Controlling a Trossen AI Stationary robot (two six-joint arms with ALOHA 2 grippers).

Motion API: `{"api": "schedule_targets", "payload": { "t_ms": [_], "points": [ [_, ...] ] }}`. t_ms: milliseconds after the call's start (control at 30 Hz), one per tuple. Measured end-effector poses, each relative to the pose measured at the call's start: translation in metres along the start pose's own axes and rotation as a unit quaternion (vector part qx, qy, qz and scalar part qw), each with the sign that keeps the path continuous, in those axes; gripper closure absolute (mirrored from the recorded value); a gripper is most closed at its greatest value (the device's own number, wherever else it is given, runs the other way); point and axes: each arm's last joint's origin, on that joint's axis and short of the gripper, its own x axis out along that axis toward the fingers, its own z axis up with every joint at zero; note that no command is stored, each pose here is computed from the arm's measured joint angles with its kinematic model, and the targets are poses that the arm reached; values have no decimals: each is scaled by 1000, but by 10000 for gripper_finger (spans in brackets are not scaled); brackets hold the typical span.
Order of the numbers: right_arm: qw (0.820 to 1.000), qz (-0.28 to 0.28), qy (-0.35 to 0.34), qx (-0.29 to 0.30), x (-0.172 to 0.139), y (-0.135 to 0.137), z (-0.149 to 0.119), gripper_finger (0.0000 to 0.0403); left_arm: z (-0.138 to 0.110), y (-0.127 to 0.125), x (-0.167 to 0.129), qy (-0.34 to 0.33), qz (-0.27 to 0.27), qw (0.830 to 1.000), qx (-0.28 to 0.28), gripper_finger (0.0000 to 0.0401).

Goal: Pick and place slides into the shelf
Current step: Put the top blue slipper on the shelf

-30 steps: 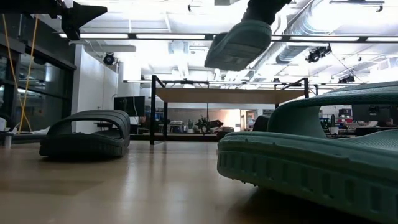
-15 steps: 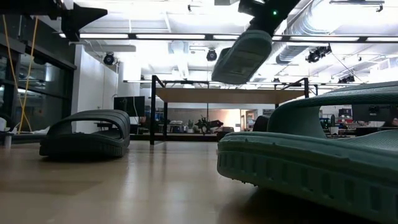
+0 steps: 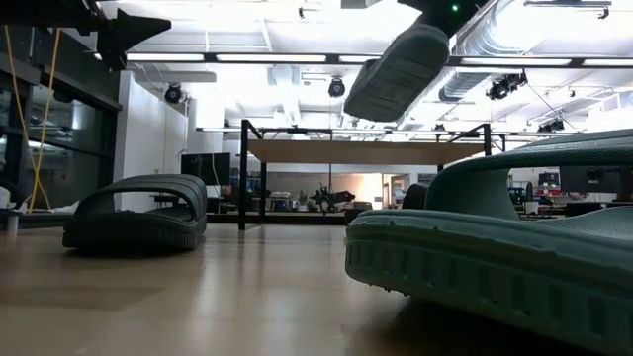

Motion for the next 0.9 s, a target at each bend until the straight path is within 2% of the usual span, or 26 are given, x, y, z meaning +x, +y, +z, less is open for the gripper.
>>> {"api": "schedule_targets", "payload": {
  "t_ms": [200,333,400,567,900],
  "points": [
    [999,-20,-35,-1,-3,10,-34,403,-2,0,0,8,2,1000,2,151],
    [996,-84,-19,-7,-11,9,-50,403,-1,1,0,4,15,1000,3,151],
    [995,-96,-7,-19,-11,10,-58,403,-1,2,0,2,24,1000,3,151],
    [988,-146,7,-50,-6,10,-66,403,1,2,0,-9,29,1000,-1,151],
    [988,-148,14,-47,1,-4,-73,403,1,2,0,-10,28,1000,-1,151]
  ]
}}
